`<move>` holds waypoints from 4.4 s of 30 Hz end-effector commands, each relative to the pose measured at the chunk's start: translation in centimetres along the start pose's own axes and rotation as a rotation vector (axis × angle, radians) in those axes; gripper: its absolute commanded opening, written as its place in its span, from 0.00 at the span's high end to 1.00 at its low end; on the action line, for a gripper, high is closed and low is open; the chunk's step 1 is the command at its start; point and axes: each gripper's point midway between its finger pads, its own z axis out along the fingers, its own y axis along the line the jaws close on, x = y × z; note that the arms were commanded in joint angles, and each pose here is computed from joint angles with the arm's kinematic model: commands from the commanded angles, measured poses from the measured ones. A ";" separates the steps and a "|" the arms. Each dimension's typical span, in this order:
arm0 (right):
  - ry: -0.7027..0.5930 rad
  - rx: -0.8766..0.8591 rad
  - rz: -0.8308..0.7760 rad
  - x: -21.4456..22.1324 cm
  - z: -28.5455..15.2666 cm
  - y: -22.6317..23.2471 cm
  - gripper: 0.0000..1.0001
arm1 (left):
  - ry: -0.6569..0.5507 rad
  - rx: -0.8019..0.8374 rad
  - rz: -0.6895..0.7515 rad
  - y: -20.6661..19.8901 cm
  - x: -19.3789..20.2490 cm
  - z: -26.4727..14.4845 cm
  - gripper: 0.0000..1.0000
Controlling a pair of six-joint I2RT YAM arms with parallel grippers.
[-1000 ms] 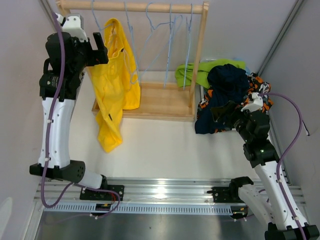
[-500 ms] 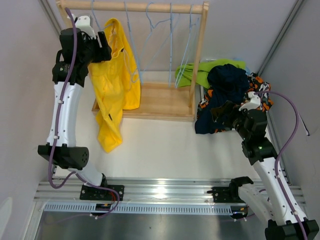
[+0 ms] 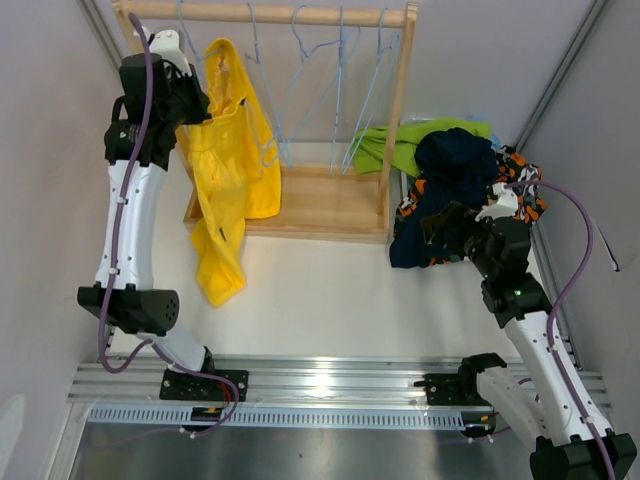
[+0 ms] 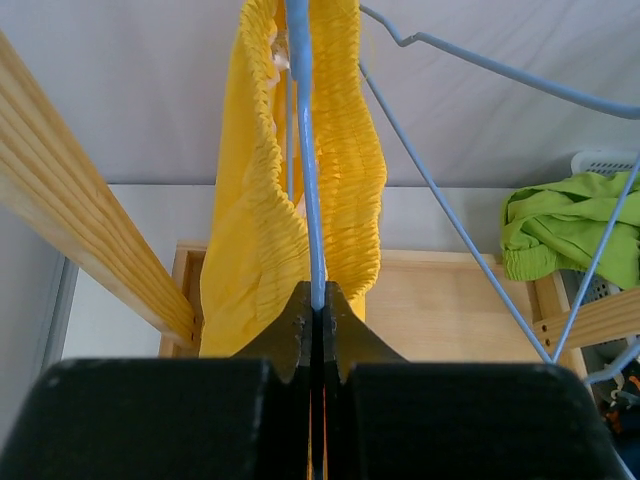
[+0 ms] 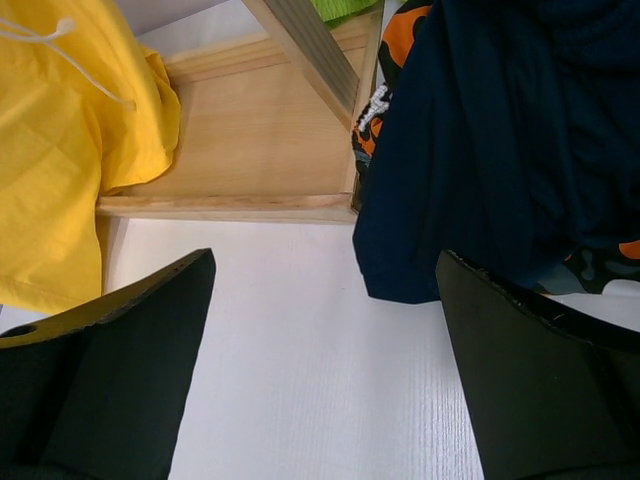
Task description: Remove the shorts from the hanger
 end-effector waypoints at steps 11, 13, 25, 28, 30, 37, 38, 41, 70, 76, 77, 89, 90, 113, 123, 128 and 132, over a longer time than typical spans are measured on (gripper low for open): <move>-0.145 -0.091 -0.018 -5.4 -2.0 3.2 0.01 | -0.271 0.140 -0.030 -3.4 -8.3 -15.9 1.00; -0.162 -0.132 -0.030 -6.2 -2.8 4.2 0.00 | -0.232 0.184 -0.038 -4.0 -5.1 -17.5 1.00; -0.243 -0.564 -0.106 -9.2 -9.3 12.7 0.00 | 0.018 0.326 -0.037 -5.6 10.6 -24.1 1.00; -0.223 -0.662 -0.122 -9.1 -10.6 14.4 0.00 | 0.029 0.504 0.013 -8.2 12.9 -26.0 1.00; -0.201 -0.693 -0.125 -8.9 -11.0 14.9 0.01 | 0.070 0.650 0.023 -10.2 15.1 -27.5 1.00; -0.170 -0.732 -0.157 -8.6 -12.5 15.8 0.01 | 0.043 1.150 0.051 -15.6 14.6 -36.3 1.00; -0.167 -0.737 -0.156 -8.5 -12.7 15.9 0.01 | 0.035 1.172 0.052 -15.8 14.1 -37.0 1.00; -0.158 -0.753 -0.154 -8.2 -13.0 16.0 0.00 | -0.001 1.223 0.057 -16.5 11.4 -38.4 1.00; -0.114 -0.746 -0.088 -5.0 -8.0 16.5 1.00 | -0.096 1.142 0.079 -17.5 4.3 -36.8 1.00; -0.250 -0.427 -0.142 -8.9 -6.2 11.2 1.00 | -0.048 0.980 0.100 -15.8 6.2 -34.0 1.00; -0.253 -0.375 -0.145 -9.7 -5.5 9.5 1.00 | -0.053 0.977 0.107 -15.6 6.5 -34.3 1.00; -0.275 -0.156 0.072 -11.8 -2.1 0.8 1.00 | -0.063 0.888 0.132 -14.2 6.9 -34.0 1.00; -0.301 -0.145 0.101 -12.4 -2.1 0.0 1.00 | -0.069 0.884 0.134 -14.1 6.7 -34.1 1.00; -0.361 -0.380 -0.231 -16.7 -6.1 14.8 1.00 | -0.020 -0.084 0.081 -0.2 3.9 -26.9 1.00; -0.604 -0.132 -0.149 -37.4 2.7 7.7 1.00 | 0.005 -0.185 0.115 1.2 4.0 -24.1 1.00; -0.693 -0.078 -0.069 -42.4 8.0 2.3 1.00 | 0.019 -0.251 0.109 2.6 2.0 -20.0 1.00; -0.657 0.071 0.021 -40.4 13.7 -5.2 1.00 | 0.060 -0.247 0.084 3.2 1.3 -15.8 1.00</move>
